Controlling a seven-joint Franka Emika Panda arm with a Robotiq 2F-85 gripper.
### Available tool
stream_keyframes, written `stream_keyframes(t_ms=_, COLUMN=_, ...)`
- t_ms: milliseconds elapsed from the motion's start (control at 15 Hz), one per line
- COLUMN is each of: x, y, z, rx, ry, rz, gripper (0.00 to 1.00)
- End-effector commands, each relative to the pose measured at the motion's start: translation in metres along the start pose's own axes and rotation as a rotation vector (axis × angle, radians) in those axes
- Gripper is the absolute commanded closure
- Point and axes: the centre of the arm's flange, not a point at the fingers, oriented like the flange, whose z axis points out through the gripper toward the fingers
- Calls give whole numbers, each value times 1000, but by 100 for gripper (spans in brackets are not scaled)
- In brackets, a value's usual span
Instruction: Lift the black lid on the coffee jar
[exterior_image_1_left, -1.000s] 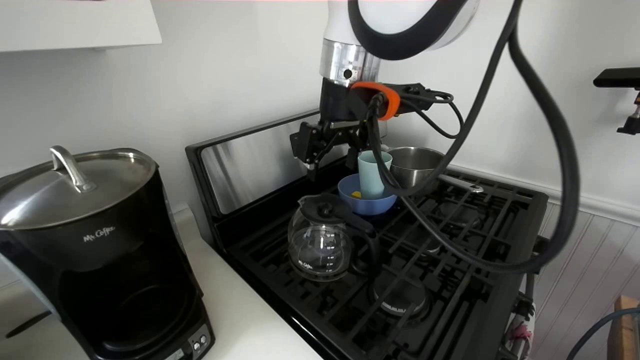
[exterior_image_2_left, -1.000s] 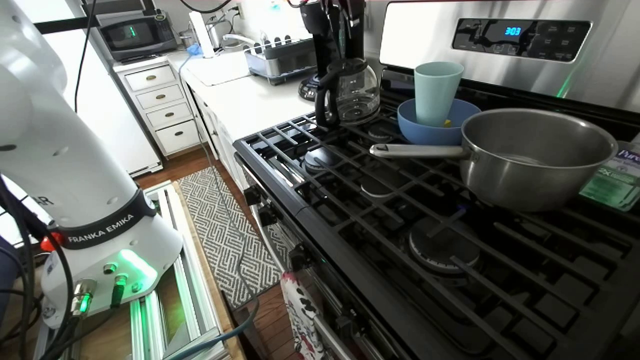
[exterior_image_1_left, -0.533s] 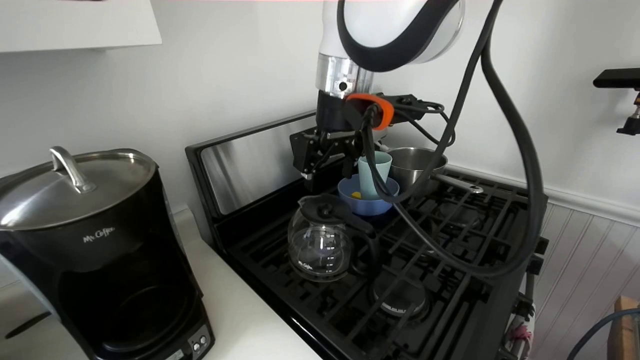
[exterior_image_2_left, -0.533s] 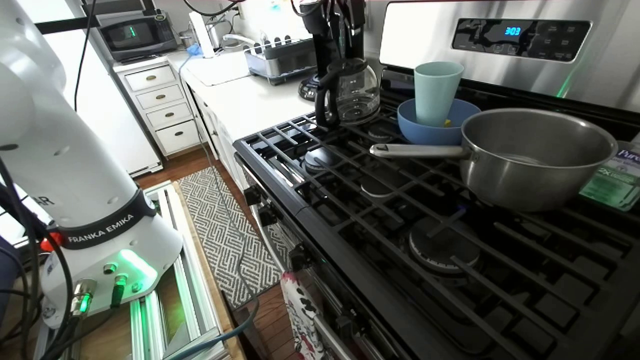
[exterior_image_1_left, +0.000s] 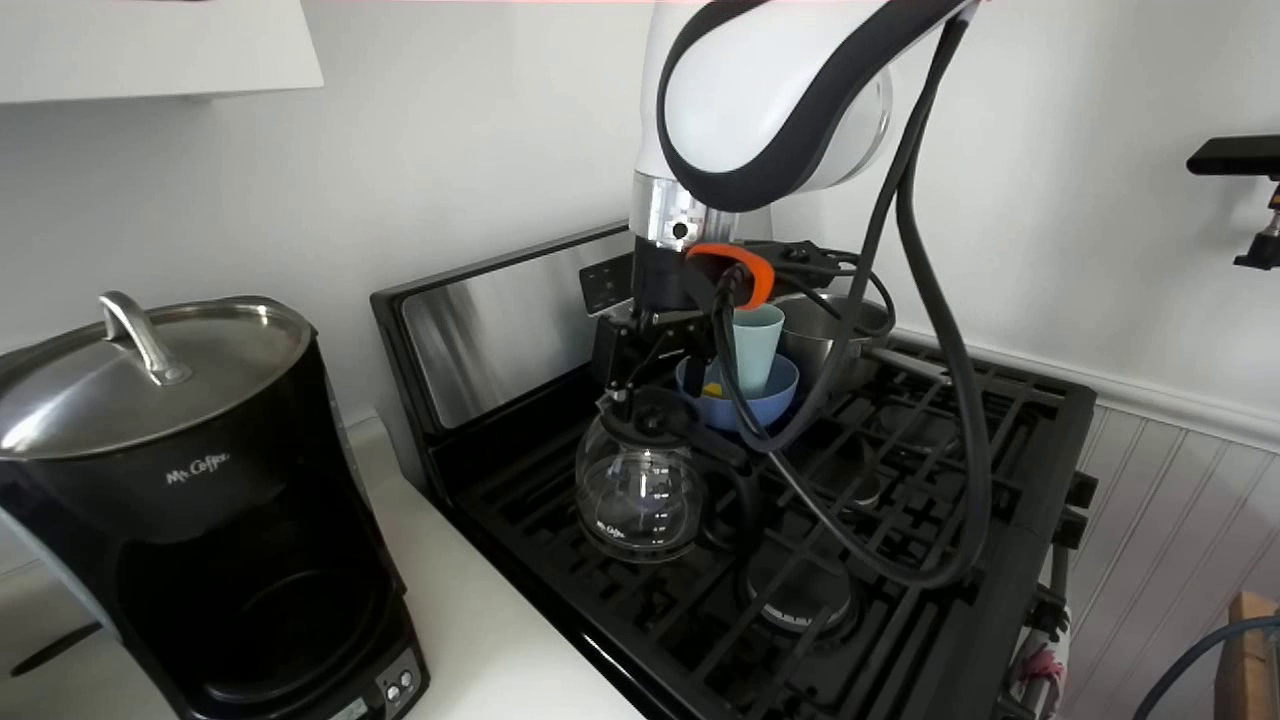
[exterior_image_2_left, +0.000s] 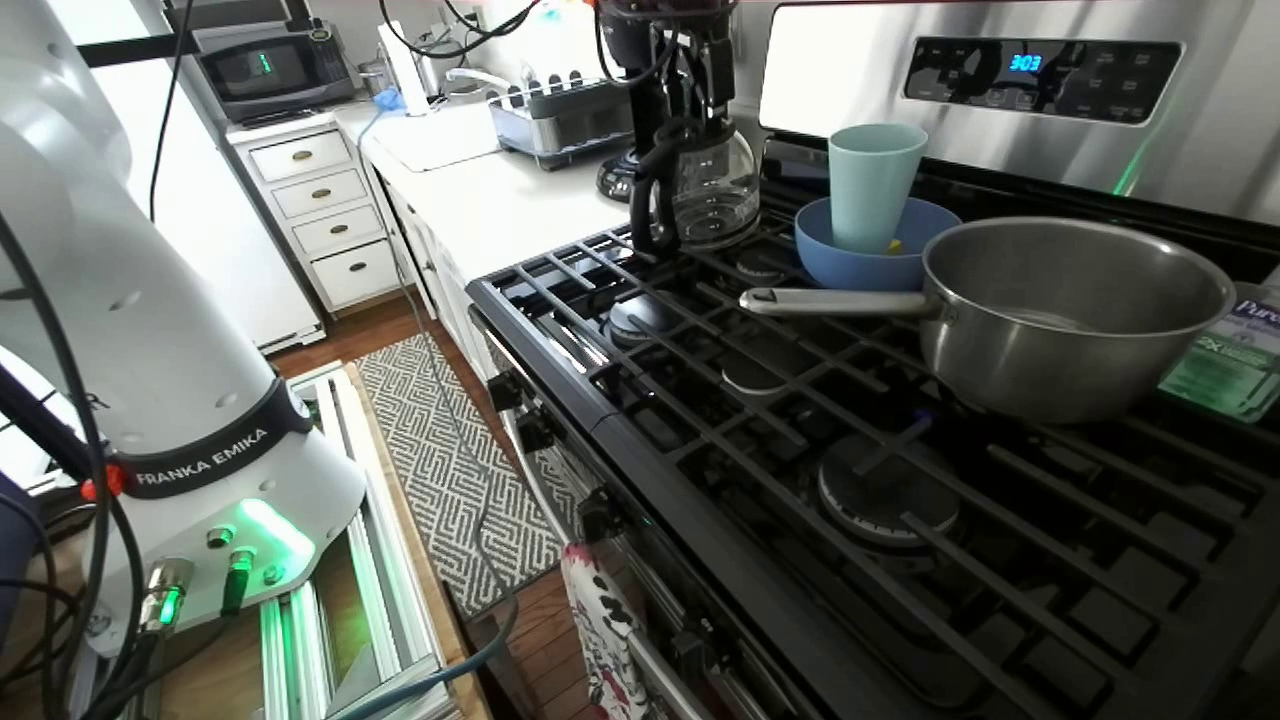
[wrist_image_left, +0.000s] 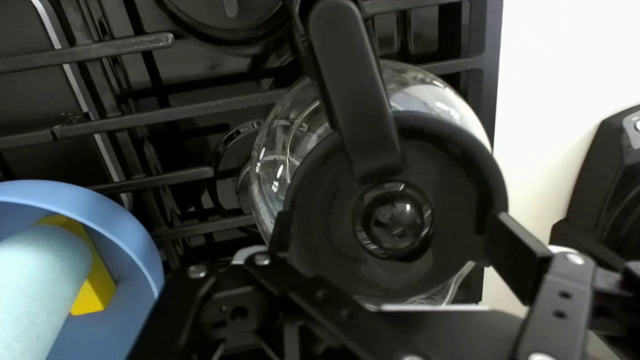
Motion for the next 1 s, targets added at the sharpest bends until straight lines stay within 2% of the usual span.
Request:
stream_keyframes(t_ms=0, x=10, y=-1, z=5, rx=39, ry=22, rz=4, gripper=34)
stream_keyframes(t_ms=400, x=9, y=-14, z=0, rx=34, ry=33, rz=-21, gripper=77)
stream_keyframes(t_ms=533, x=6, y=-17, z=-3, rx=27, ry=36, rz=-25, gripper=70)
stream_keyframes(t_ms=733, x=6, y=-20, z=0, rx=22, ry=27, rz=-33, gripper=53)
stream_keyframes(t_ms=867, x=7, y=-20, z=3, rx=16, ry=21, rz=-33, gripper=35)
stream_keyframes(t_ms=933, x=7, y=-20, z=4, rx=12, ry=13, rz=-30, gripper=29)
